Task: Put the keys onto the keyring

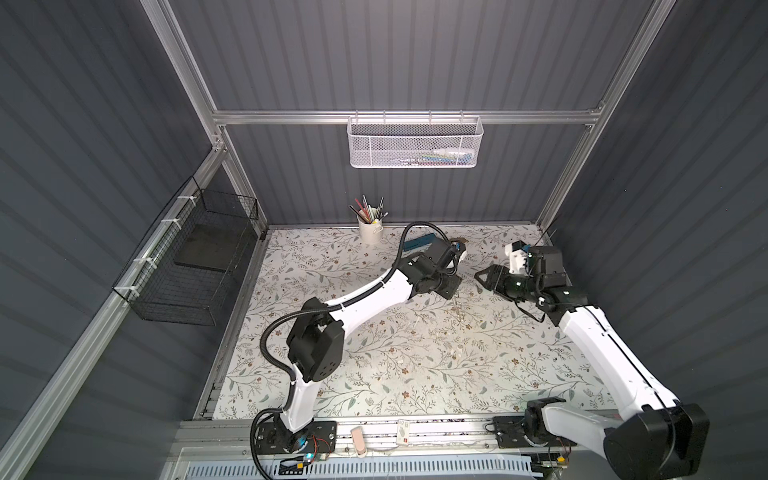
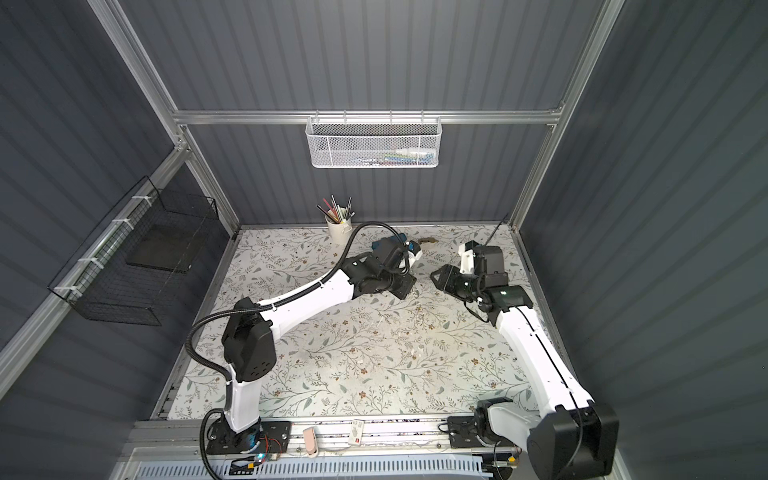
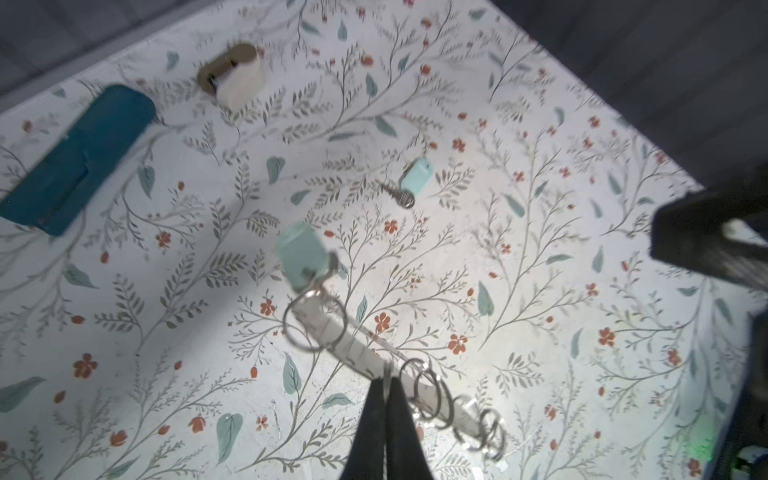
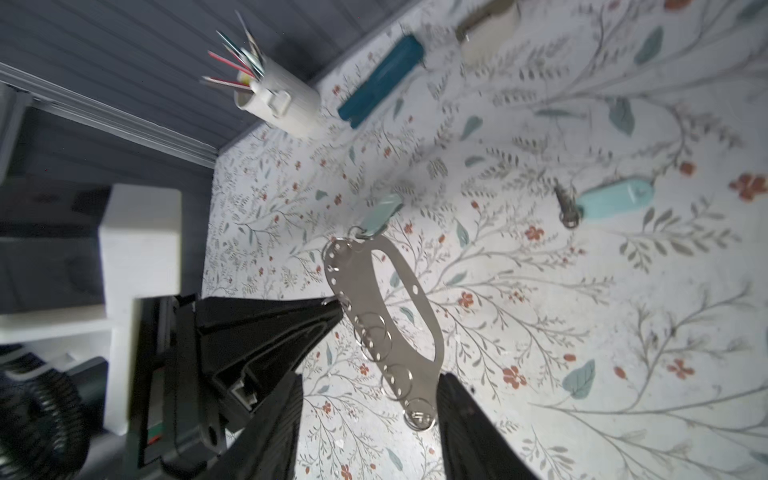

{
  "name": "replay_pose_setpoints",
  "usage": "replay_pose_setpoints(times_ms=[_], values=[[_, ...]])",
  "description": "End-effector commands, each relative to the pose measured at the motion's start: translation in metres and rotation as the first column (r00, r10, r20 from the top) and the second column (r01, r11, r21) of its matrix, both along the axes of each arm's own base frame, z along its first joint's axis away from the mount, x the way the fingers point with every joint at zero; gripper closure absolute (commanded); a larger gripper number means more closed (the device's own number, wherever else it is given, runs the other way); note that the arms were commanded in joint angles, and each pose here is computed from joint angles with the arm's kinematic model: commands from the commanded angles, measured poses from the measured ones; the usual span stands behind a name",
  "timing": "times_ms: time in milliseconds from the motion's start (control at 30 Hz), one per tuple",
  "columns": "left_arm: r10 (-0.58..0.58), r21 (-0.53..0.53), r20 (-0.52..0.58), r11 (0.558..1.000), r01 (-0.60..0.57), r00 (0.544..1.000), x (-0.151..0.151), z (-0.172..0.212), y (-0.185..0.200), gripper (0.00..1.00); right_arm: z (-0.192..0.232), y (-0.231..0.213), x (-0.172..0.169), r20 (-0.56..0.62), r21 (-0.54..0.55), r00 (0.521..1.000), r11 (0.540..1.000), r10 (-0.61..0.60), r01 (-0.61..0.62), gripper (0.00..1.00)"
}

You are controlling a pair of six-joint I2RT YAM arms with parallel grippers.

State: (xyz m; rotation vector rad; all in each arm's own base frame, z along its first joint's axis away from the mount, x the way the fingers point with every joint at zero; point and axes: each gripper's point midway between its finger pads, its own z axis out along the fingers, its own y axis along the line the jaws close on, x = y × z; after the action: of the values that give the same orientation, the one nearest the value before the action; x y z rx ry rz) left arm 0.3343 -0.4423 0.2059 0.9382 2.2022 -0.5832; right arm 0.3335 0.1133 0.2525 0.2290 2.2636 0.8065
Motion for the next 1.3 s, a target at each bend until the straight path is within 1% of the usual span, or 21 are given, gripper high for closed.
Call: replay_pose_setpoints(times_ms=[0,67,100,133,233,300,467,533,633,700,733,867,1067,1267], values=[[-0.031,-0.121,0.05,0.992,0.037,0.998,-0.004,0.056,0.0,1.0,0.041,0.003,0.001,0.11,-0.016,0.993,0.999,0.045,-0.043,0.47],[-0.048,-0.193,0.055,0.979,0.058,0.997,-0.005,0.082,0.006,1.0,0.065,0.009,0.001,0.17,0.002,0.982,0.997,0.077,-0.079,0.47],[-0.056,-0.235,0.05,0.97,0.066,0.997,-0.004,0.095,0.012,1.0,0.087,0.012,-0.006,0.232,0.015,0.968,0.995,0.096,-0.102,0.47],[-0.069,-0.274,0.044,0.959,0.078,0.997,-0.003,0.107,0.016,1.0,0.099,0.015,-0.008,0.262,0.022,0.958,0.992,0.112,-0.122,0.47],[-0.126,-0.389,0.022,0.913,0.125,0.992,-0.005,0.142,0.031,1.0,0.134,0.024,-0.013,0.351,0.046,0.922,0.981,0.162,-0.19,0.49],[-0.149,-0.431,0.035,0.89,0.149,0.988,-0.008,0.161,0.041,1.0,0.152,0.031,-0.015,0.404,0.068,0.895,0.969,0.191,-0.238,0.51],[-0.224,-0.508,0.084,0.829,0.235,0.971,-0.025,0.203,0.06,1.0,0.191,0.054,-0.027,0.515,0.171,0.815,0.9,0.265,-0.4,0.56],[-0.239,-0.532,0.091,0.809,0.25,0.967,-0.028,0.214,0.067,1.0,0.203,0.062,-0.033,0.548,0.182,0.785,0.875,0.289,-0.449,0.58],[-0.273,-0.585,0.085,0.765,0.27,0.958,-0.033,0.229,0.074,1.0,0.21,0.077,-0.034,0.57,0.165,0.748,0.845,0.34,-0.509,0.6],[-0.298,-0.615,0.085,0.735,0.285,0.951,-0.037,0.238,0.076,1.0,0.211,0.085,-0.034,0.573,0.158,0.735,0.832,0.362,-0.532,0.62],[-0.302,-0.621,0.09,0.728,0.291,0.949,-0.039,0.241,0.077,1.0,0.21,0.087,-0.032,0.571,0.16,0.735,0.828,0.366,-0.537,0.62],[-0.314,-0.628,0.092,0.718,0.299,0.945,-0.042,0.248,0.077,1.0,0.206,0.094,-0.029,0.562,0.182,0.734,0.808,0.382,-0.56,0.67],[-0.328,-0.638,0.077,0.709,0.299,0.942,-0.043,0.247,0.076,1.0,0.209,0.106,-0.035,0.577,0.183,0.7,0.768,0.422,-0.614,0.69],[-0.328,-0.649,0.081,0.699,0.299,0.941,-0.043,0.249,0.075,1.0,0.2,0.113,-0.033,0.555,0.191,0.707,0.76,0.438,-0.621,0.74]])
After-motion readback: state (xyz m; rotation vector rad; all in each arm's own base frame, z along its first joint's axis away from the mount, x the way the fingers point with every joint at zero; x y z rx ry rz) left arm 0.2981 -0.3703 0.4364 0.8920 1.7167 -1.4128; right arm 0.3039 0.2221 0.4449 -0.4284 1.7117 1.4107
